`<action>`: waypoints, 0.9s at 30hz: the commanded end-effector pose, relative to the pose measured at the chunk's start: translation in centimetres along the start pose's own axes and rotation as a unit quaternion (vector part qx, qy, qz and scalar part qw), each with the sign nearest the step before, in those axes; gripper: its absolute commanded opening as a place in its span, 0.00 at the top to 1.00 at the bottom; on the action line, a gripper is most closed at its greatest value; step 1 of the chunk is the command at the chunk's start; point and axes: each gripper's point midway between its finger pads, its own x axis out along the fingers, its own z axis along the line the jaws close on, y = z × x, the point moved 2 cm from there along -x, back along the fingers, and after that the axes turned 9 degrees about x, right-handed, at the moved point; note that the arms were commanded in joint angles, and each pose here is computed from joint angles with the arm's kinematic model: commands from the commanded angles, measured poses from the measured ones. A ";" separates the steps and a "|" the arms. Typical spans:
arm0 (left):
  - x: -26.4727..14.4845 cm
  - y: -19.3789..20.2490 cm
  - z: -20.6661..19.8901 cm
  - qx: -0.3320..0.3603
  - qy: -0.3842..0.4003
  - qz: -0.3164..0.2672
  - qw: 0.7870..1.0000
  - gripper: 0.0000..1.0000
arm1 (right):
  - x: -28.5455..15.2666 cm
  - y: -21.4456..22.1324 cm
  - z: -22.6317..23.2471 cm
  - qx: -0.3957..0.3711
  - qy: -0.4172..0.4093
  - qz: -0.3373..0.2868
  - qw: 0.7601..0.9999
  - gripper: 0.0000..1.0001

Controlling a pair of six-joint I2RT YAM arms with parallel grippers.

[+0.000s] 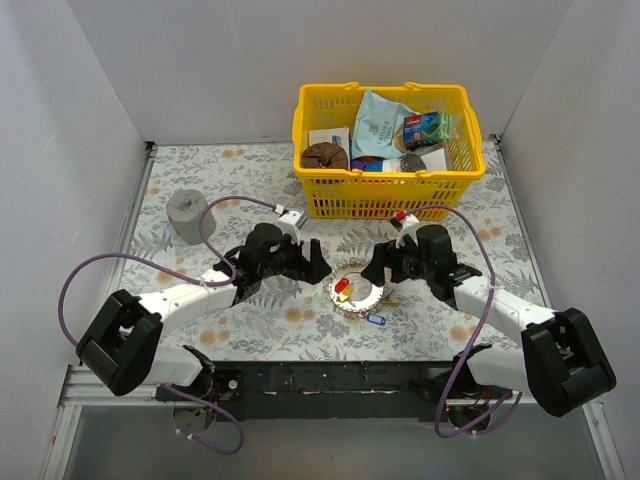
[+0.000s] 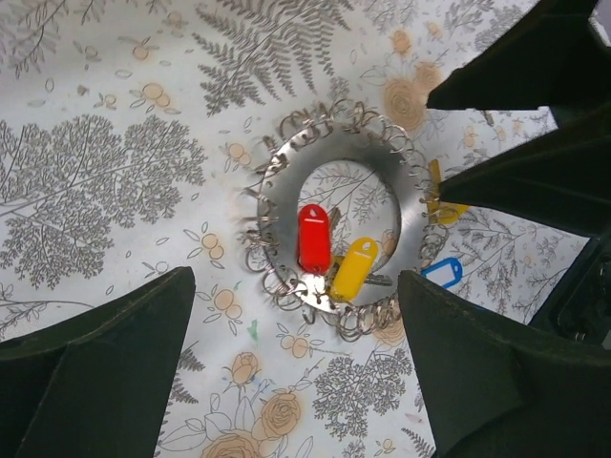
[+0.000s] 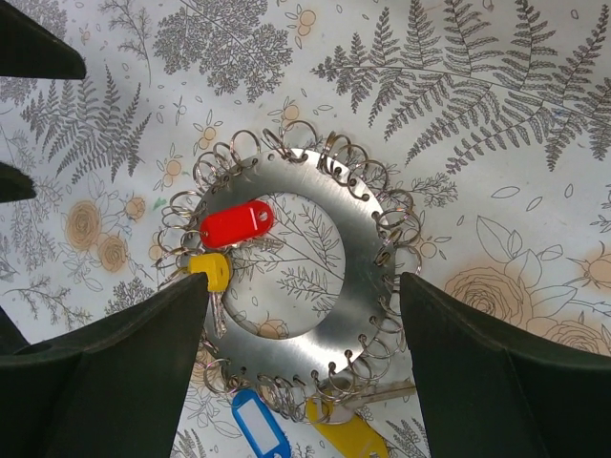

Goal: Put the keys on the keyring

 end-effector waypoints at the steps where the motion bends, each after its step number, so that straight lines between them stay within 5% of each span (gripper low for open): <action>1: 0.3 0.4 1.2 -0.071 0.011 0.027 0.997 0.12 | 0.3 -0.1 0.3 0.000 -0.018 0.007 1.000 0.12; 14: 0.5 3.1 1.6 -0.171 0.070 0.054 0.981 0.16 | 1.8 1.9 0.0 0.004 -0.043 0.065 0.997 0.14; 27: 0.9 4.4 1.4 -0.198 0.088 0.083 0.973 0.23 | 2.5 2.6 0.2 0.010 -0.062 0.096 0.993 0.30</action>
